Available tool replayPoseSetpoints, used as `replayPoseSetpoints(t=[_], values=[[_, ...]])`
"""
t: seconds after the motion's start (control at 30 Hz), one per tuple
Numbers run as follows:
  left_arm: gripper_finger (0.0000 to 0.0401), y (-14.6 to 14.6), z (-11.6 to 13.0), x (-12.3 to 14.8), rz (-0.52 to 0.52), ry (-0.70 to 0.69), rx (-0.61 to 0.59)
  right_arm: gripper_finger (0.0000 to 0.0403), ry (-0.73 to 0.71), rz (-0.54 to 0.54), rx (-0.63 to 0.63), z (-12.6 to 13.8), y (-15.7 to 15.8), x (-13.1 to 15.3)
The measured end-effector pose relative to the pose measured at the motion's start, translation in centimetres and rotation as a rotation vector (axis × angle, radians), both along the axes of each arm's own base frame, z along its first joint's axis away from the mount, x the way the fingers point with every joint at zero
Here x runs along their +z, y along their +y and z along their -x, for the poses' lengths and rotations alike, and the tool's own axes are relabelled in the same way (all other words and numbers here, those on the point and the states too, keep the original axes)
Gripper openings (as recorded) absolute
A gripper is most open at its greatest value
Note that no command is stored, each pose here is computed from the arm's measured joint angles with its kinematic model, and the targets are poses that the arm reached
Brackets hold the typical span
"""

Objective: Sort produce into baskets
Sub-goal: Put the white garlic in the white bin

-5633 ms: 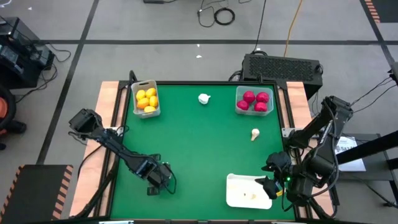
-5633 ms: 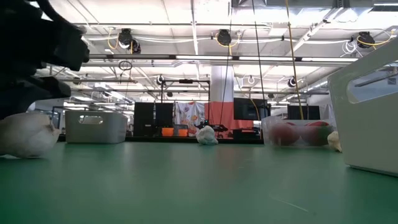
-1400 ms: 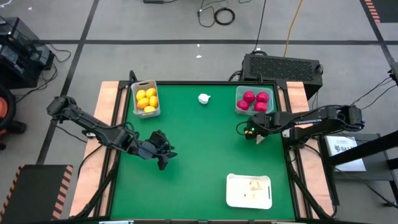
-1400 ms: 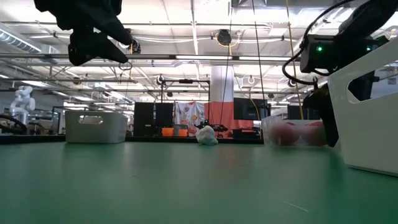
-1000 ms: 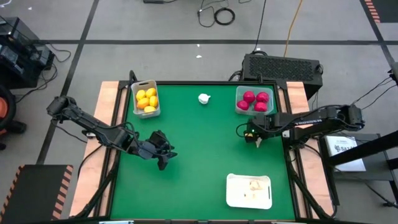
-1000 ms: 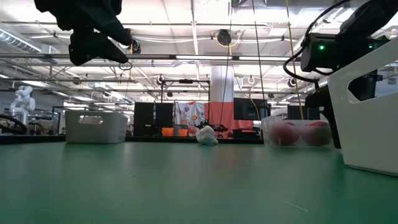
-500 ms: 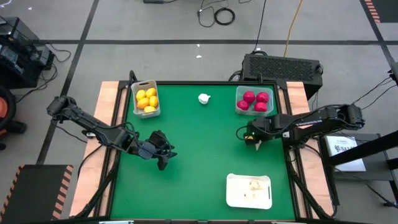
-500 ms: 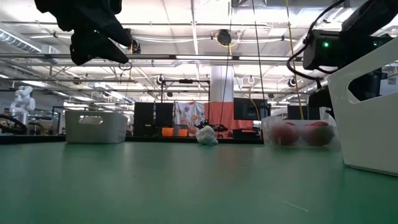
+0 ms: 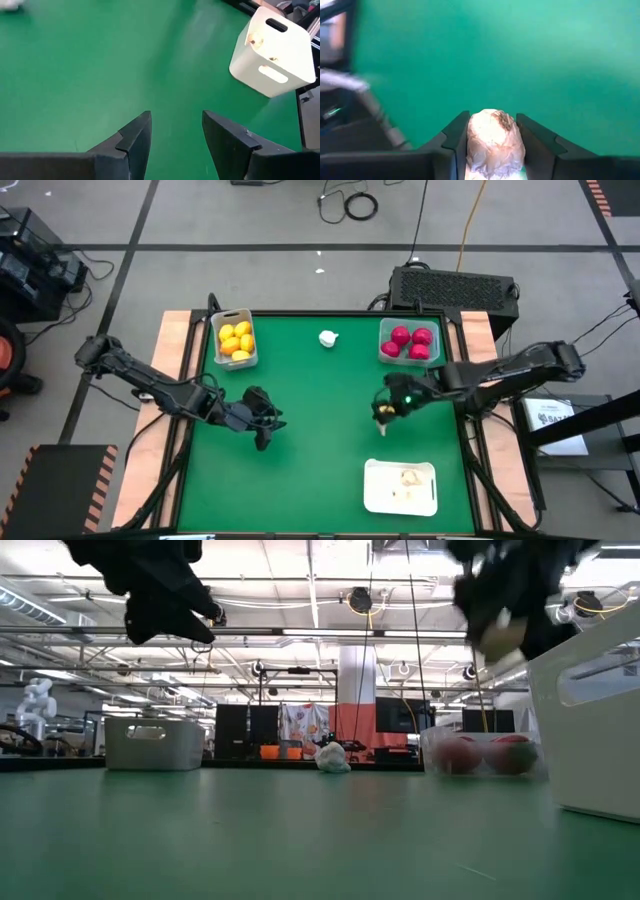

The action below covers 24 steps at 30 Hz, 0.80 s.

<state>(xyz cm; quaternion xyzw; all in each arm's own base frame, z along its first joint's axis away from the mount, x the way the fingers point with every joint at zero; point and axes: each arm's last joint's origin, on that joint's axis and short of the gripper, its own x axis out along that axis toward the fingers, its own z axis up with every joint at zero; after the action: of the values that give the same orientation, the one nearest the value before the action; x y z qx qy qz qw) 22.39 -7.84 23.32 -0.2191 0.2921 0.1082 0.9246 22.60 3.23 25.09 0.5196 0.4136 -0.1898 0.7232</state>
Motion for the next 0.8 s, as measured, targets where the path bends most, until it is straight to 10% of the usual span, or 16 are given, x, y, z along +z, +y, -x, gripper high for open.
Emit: replayPoseSetpoints(t=[0.43,0.8], values=[[0.0182,2.1,-1.9,1.7,-0.138,-0.172,-0.265,0.0129,0.155,-0.22,-0.052,0.1,12.9,0.1],[0.0182,4.8,-2.7,2.1,-0.127,-0.232,-0.391,0.0131,0.331,-0.209,-0.198,-0.4,15.4,-3.0]])
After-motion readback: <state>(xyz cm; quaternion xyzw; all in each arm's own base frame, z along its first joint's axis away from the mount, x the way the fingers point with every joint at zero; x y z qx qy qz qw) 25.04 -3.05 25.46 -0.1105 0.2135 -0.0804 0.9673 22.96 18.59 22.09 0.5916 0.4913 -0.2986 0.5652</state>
